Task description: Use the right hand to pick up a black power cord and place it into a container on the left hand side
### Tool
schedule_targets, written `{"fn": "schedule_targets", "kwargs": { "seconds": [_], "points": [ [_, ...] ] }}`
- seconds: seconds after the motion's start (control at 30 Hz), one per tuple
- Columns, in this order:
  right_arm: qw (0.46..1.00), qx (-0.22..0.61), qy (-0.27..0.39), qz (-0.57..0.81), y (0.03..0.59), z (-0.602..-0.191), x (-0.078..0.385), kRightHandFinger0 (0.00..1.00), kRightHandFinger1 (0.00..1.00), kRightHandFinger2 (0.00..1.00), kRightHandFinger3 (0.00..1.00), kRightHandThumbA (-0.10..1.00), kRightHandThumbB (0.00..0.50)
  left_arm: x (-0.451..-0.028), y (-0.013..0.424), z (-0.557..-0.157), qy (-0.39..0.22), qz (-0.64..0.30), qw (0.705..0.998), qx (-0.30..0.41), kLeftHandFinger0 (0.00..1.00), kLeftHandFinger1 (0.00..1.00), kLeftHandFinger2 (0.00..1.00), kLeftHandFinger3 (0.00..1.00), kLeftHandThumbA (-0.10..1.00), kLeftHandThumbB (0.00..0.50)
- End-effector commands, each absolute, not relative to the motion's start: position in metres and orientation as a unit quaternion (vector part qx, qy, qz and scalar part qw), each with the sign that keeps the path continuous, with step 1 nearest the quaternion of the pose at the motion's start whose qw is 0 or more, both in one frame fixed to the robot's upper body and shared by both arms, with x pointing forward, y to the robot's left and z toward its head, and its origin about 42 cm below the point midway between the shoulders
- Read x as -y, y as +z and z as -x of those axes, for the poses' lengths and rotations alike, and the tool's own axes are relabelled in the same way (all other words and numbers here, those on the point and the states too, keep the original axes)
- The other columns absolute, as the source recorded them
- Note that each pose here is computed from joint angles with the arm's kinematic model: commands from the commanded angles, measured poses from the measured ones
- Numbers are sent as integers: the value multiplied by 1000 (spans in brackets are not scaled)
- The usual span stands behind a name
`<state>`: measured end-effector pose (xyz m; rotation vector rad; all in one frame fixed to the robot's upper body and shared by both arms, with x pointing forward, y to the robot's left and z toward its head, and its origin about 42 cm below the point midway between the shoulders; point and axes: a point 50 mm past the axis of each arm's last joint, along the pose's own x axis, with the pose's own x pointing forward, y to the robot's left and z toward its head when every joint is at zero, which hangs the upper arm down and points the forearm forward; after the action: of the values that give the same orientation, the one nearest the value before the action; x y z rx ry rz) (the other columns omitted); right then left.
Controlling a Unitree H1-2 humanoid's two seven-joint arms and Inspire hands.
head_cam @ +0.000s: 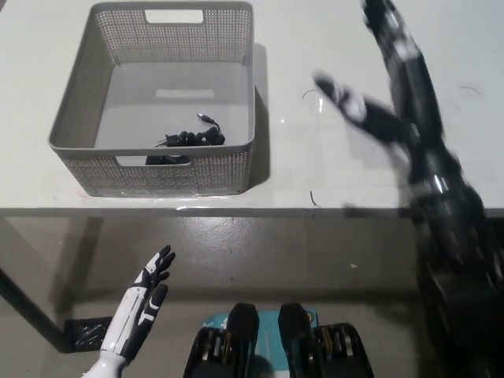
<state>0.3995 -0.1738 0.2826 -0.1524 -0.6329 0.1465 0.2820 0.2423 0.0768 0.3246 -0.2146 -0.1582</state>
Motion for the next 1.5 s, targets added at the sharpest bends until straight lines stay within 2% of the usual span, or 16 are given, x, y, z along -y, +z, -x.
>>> {"fn": "schedule_targets", "kwargs": {
  "seconds": [0.0,0.13,0.33,0.37,0.5,0.63,0.87,0.97,1.13,1.27,1.37,1.47],
  "points": [
    [938,331,88,46,267,-350,198,1000,1000,1000,1000,1000,408,-250,84,-281,-72,-170,974,133,1000,1000,1000,1000,1000,294],
    [959,266,88,45,220,-336,206,1000,1000,1000,1000,1000,443,-251,85,-285,-68,-170,974,132,1000,1000,1000,1000,1000,299],
    [975,188,117,22,155,-315,207,1000,1000,1000,1000,1000,386,-252,83,-286,-67,-167,975,130,1000,1000,1000,1000,1000,299],
    [980,161,113,25,130,-308,206,1000,1000,1000,1000,1000,382,-252,84,-287,-66,-165,976,129,1000,1000,1000,1000,1000,312],
    [984,128,124,24,107,-304,198,1000,1000,1000,1000,1000,404,-257,87,-294,-59,-168,975,133,1000,1000,1000,1000,1000,318],
    [988,95,121,3,88,-300,198,1000,1000,1000,1000,1000,379,-257,88,-298,-58,-164,975,140,1000,1000,1000,1000,1000,309],
    [989,81,124,-20,77,-304,205,1000,1000,1000,1000,1000,307,-257,89,-301,-52,-163,975,144,1000,1000,1000,1000,1000,311],
    [989,82,121,-24,78,-303,207,1000,1000,1000,1000,1000,317,-257,90,-304,-53,-164,974,146,1000,1000,1000,1000,1000,312],
    [990,78,117,-29,77,-297,209,1000,1000,1000,1000,1000,293,-260,92,-307,-54,-161,974,154,1000,1000,1000,1000,1000,304],
    [991,76,112,-24,79,-296,216,1000,1000,1000,1000,1000,296,-256,90,-307,-52,-153,975,150,1000,1000,1000,1000,1000,325],
    [991,75,113,-23,78,-296,217,1000,1000,1000,1000,1000,276,-256,89,-305,-49,-148,976,151,1000,1000,1000,1000,1000,334],
    [990,76,116,-23,78,-298,216,1000,1000,1000,1000,1000,280,-260,89,-304,-43,-140,978,151,1000,1000,1000,1000,1000,328]
  ]
}}
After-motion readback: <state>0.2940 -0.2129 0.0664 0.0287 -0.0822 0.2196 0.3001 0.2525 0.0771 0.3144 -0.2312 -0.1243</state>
